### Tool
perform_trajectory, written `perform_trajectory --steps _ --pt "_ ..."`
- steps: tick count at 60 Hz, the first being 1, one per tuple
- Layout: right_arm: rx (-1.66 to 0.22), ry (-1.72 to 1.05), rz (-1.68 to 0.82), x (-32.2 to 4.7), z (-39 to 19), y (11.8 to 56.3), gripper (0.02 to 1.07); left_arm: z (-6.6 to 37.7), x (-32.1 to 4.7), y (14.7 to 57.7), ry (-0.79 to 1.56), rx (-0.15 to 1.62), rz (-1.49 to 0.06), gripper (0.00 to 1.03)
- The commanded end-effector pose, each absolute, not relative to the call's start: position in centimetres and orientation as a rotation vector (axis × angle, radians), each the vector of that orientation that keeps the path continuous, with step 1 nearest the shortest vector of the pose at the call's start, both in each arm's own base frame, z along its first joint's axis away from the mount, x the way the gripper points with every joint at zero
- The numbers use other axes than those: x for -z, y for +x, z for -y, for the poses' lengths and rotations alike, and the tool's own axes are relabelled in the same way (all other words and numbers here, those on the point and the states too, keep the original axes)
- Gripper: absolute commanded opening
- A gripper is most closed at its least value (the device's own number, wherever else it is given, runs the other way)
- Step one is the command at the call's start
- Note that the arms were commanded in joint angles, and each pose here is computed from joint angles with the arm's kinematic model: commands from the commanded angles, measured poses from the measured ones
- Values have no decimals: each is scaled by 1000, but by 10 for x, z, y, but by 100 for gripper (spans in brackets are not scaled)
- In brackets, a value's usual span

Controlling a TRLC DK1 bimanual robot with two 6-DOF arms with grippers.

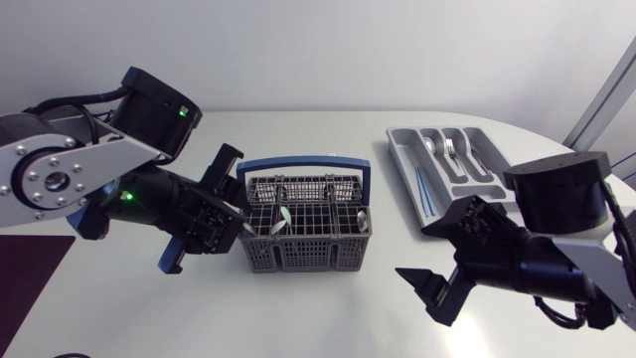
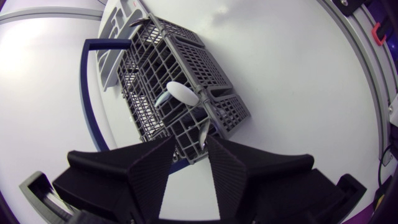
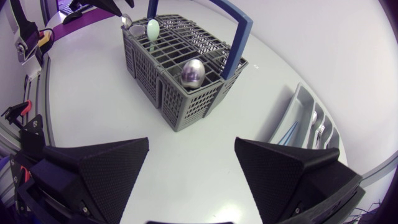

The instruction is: Unload the cutlery basket into the drawer organizer.

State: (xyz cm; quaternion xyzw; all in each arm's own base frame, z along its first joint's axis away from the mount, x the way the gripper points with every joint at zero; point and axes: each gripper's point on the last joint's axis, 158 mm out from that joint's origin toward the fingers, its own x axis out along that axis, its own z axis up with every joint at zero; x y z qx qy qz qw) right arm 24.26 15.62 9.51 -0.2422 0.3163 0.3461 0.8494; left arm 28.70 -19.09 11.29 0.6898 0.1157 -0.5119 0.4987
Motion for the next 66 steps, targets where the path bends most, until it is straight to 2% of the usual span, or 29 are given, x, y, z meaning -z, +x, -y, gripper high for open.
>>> perform_trajectory --steps 1,21,24,29,42,51,66 --pt "-736 -530 -693 -84 -151 235 101 185 -90 279 1705 1292 -314 42" --pt "-736 -533 -689 -84 -149 233 101 188 -83 284 1707 1269 -295 42" --pt "-736 -533 -690 -83 -148 232 101 189 -84 285 1706 1264 -291 35" --pt "-736 -533 -690 -82 -148 232 101 189 -81 286 1706 1266 -296 33" --pt "-732 -532 -686 -84 -147 231 101 189 -78 288 1690 1263 -311 14" --pt "-733 -532 -689 -82 -146 229 101 188 -71 285 1680 1277 -335 10" --pt "-729 -528 -683 -83 -145 228 101 189 -80 285 1650 1256 -320 5"
